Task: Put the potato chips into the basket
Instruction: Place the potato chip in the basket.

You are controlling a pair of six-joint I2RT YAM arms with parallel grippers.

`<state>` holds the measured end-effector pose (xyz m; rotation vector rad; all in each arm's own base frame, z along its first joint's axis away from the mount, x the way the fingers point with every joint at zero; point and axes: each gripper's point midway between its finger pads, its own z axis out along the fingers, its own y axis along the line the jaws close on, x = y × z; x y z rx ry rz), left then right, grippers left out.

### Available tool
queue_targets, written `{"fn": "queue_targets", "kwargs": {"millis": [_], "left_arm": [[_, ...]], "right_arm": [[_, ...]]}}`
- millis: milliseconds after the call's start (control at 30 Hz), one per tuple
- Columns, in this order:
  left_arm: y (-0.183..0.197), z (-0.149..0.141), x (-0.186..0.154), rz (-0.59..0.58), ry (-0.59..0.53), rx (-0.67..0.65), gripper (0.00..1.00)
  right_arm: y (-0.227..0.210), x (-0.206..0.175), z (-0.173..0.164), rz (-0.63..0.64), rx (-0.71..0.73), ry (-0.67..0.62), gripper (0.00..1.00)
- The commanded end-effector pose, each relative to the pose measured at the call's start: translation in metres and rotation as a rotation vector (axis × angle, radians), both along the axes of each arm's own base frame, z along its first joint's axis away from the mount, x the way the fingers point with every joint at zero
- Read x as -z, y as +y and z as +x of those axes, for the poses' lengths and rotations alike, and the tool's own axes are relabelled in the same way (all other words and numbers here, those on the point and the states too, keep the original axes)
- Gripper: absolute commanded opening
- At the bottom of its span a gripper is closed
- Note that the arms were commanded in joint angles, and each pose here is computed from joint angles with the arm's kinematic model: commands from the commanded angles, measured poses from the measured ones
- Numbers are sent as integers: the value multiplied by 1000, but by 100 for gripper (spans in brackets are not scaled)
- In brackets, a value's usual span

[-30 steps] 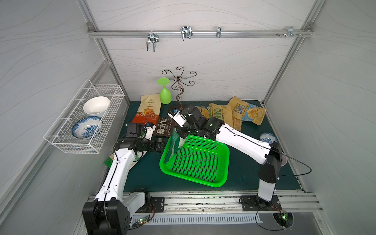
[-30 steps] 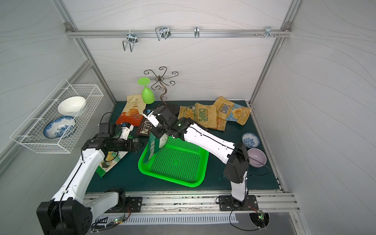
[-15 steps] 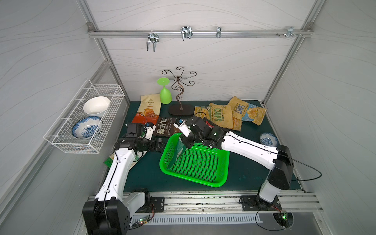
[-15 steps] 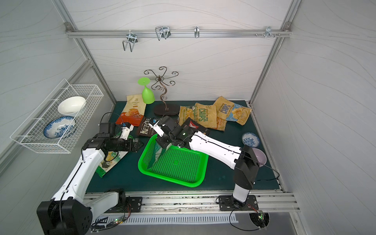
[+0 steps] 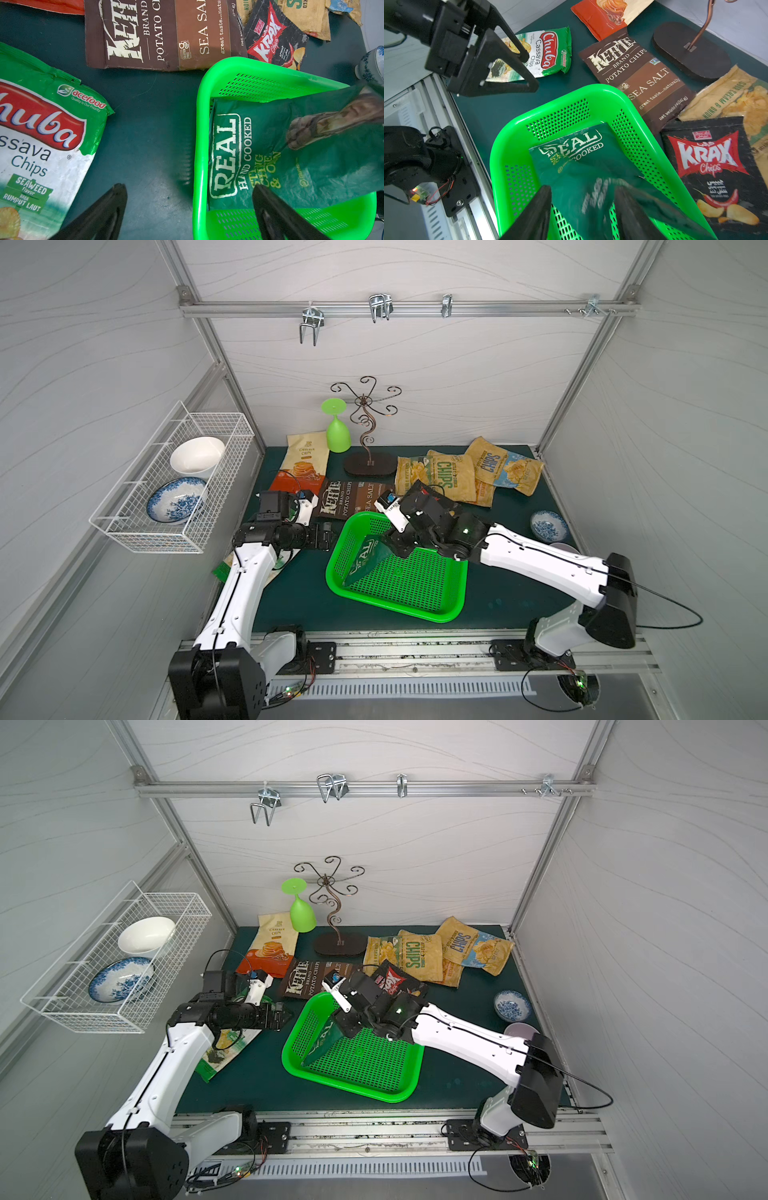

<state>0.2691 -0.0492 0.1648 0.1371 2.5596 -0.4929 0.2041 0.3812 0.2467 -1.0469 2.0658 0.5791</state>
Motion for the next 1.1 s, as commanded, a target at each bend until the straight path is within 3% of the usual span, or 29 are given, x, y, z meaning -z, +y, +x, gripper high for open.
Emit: {"fn": "queue_targets", "kwargs": {"millis": [0,133,500,1067], "left_arm": [[-1,6,-7,-12,-32,6,99],[-1,7,-7,-14,-30,7,99],[-3,6,-6,-20,-26,14,99],[-16,-2,-17,-77,-57,73,99]], "right_arm": [[-33,-19,-6,31,83,-18,58],[-65,-18,-16,47,136,-4,67],[-86,33,-21,37,275,181,68],[-186,48,85,280,624,464,68]]}}
